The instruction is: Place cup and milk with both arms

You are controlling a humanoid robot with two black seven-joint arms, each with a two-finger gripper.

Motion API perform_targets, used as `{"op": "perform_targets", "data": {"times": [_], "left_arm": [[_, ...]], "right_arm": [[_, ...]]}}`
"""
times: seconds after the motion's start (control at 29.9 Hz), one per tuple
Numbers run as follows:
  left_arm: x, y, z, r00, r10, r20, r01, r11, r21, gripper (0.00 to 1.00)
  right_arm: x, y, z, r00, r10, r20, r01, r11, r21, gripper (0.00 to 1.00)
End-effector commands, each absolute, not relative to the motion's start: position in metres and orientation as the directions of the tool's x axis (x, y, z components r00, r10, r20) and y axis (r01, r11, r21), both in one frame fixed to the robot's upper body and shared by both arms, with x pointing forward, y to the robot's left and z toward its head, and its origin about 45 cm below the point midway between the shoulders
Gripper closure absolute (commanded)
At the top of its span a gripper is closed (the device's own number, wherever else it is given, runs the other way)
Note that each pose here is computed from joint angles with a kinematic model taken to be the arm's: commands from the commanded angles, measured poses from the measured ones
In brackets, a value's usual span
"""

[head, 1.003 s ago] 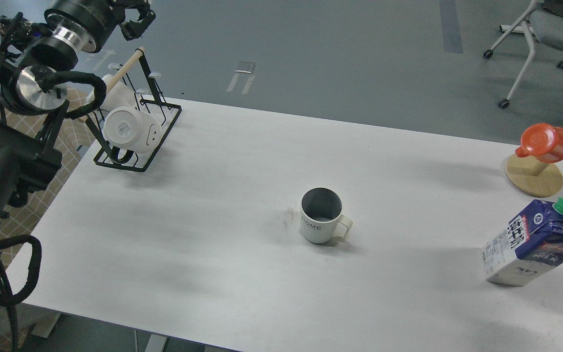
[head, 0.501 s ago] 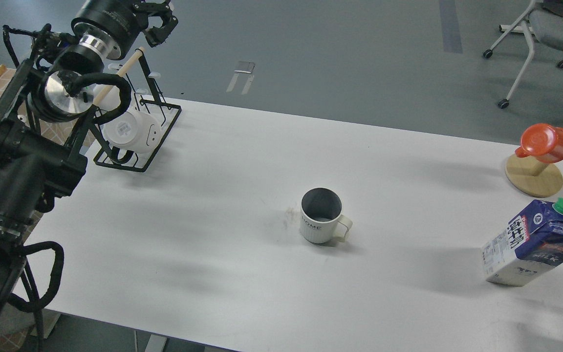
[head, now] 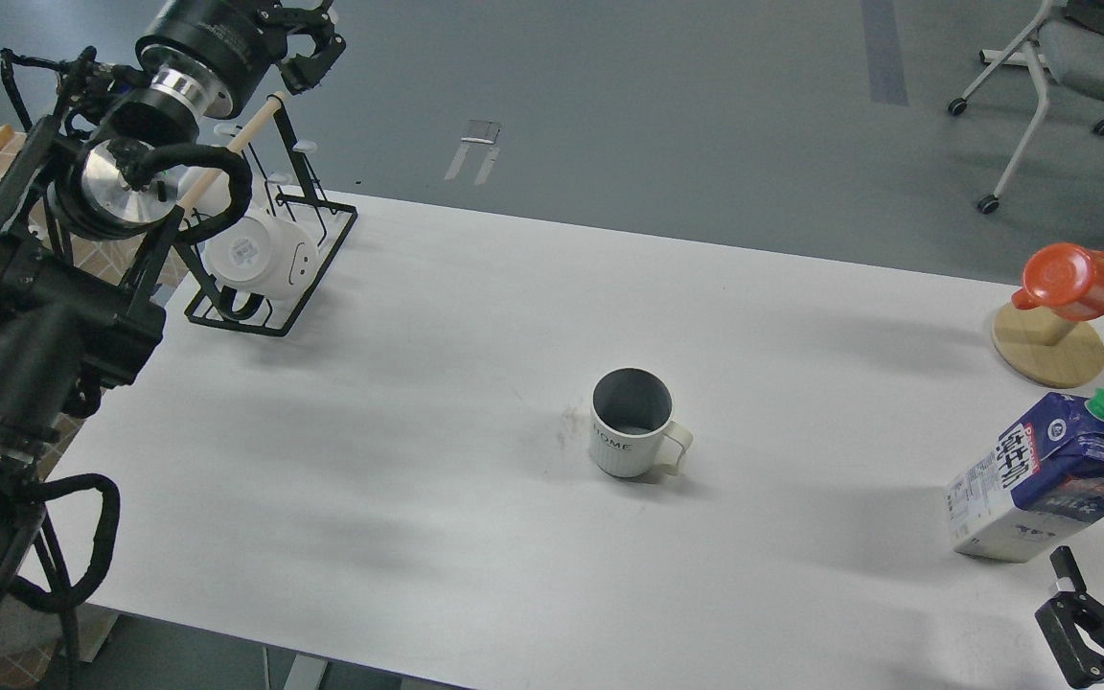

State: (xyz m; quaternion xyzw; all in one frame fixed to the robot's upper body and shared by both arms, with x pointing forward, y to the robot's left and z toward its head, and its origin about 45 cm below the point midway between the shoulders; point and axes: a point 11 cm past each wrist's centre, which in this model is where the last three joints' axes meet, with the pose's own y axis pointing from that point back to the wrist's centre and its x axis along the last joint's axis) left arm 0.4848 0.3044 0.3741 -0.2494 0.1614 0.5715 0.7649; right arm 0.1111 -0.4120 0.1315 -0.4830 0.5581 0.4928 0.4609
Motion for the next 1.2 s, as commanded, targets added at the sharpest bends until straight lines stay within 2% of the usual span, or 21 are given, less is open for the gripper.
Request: {"op": "perform_targets", "data": {"times": [0.0, 0.17, 0.23, 0.4, 0.63, 0.8, 1.04, 1.14, 1.17], "left_arm": [[0.484, 0.306, 0.375, 0.294, 0.796, -0.529, -0.955, 0.221, -0.198, 0.02], [0.484, 0.307, 0.375, 0.294, 0.797, -0.527, -0.955, 0.221, -0.199, 0.02], [0.484, 0.307, 0.375, 0.294, 0.797, -0.527, -0.955, 0.221, -0.199, 0.02], [0.484, 0.307, 0.374, 0.292, 0.798, -0.528, -0.956, 0.219, -0.197, 0.02], [0.484, 0.307, 0.374, 0.293, 0.797, -0.528, -0.955, 0.221, -0.198, 0.02], [0.484, 0.308, 0.373, 0.291, 0.798, -0.528, -0.956, 0.219, -0.196, 0.02], [0.484, 0.308, 0.373, 0.29, 0.798, -0.527, -0.956, 0.218, -0.196, 0.02], [0.483, 0.312, 0.375, 0.286, 0.804, -0.522, -0.957, 0.213, -0.196, 0.02], [0.483, 0.312, 0.375, 0.286, 0.804, -0.522, -0.957, 0.213, -0.196, 0.02]], "right_arm": [[0.11, -0.409, 0.135, -0.101, -0.084, -0.991, -0.994, 0.042, 0.098, 0.0], [0.12, -0.408, 0.136, -0.077, -0.081, -0.994, -0.996, 0.041, 0.074, 0.0], [0.138, -0.398, 0.132, -0.046, -0.062, -0.997, -0.998, 0.038, 0.044, 0.0], [0.155, -0.39, 0.121, -0.034, -0.036, -0.999, -0.998, 0.047, 0.032, 0.0], [0.165, -0.384, 0.115, -0.029, -0.028, -0.999, -0.999, 0.047, 0.027, 0.0], [0.178, -0.384, 0.114, -0.014, -0.02, -1.0, -0.999, 0.05, 0.012, 0.07], [0.202, -0.38, 0.121, 0.028, -0.035, -0.999, -0.999, 0.025, -0.029, 0.11], [0.206, -0.381, 0.119, 0.026, -0.036, -0.999, -0.999, 0.026, -0.027, 0.16], [0.207, -0.381, 0.119, 0.024, -0.042, -0.999, -0.999, 0.024, -0.025, 0.21]]}}
